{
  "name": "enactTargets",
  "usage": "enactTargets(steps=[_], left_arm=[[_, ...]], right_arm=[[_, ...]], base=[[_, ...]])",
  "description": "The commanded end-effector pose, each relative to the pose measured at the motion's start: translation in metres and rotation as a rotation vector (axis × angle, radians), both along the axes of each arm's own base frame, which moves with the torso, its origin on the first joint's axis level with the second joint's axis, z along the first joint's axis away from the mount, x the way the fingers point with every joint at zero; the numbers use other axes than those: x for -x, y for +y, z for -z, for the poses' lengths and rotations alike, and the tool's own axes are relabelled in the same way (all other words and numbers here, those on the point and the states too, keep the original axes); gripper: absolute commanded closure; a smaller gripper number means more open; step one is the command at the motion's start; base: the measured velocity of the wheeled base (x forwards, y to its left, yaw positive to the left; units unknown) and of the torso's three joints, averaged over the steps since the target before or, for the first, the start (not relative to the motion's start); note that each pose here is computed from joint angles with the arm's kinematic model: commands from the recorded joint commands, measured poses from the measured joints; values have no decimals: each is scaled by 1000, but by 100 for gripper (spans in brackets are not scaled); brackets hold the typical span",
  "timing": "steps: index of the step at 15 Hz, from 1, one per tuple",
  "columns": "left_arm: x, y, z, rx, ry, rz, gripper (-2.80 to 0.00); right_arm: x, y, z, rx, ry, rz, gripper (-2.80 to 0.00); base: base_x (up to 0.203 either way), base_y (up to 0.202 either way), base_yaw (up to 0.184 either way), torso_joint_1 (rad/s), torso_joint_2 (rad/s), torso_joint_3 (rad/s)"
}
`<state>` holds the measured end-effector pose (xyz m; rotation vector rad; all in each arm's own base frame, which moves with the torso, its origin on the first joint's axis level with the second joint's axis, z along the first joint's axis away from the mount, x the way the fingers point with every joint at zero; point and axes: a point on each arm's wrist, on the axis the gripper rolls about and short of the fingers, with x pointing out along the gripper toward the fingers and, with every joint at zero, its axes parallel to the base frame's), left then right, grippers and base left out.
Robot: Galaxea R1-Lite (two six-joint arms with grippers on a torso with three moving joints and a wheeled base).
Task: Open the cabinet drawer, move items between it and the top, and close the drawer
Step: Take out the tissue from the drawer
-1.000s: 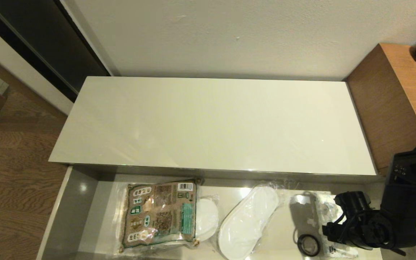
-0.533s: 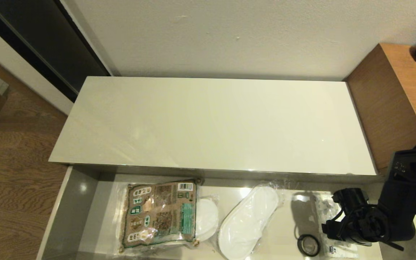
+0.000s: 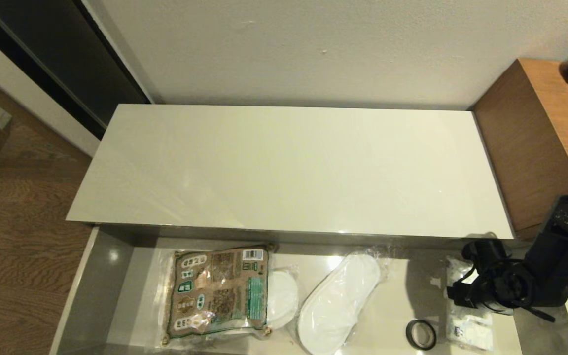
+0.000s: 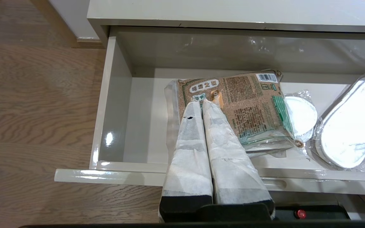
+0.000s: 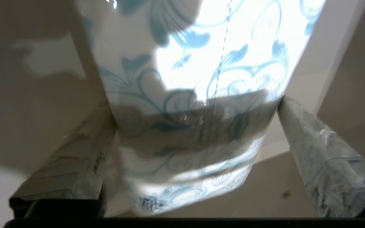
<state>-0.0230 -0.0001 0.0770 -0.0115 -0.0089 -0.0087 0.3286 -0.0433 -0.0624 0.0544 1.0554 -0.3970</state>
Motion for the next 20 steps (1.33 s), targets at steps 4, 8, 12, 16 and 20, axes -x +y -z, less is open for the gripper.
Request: enactTargets(steps=[4,8,12,16,20], left_arm=[[0,0,0,1,1,1,0],[0,0,0,1,1,1,0],[0,0,0,1,1,1,0],[0,0,0,1,1,1,0],[0,0,0,1,1,1,0]], right_arm=[[-8,-7,10,1,20,16,0],[-6,-14,15,1,36,29,0],[3,-11,4,7,29,18,0],[41,19,-29,4,36,-57,0],[65,35,-41,-8,52,-85,0]], base=[[0,0,0,0,0,0],[0,0,0,0,0,0],[0,0,0,0,0,0],[0,0,0,0,0,0],[0,0,0,0,0,0]])
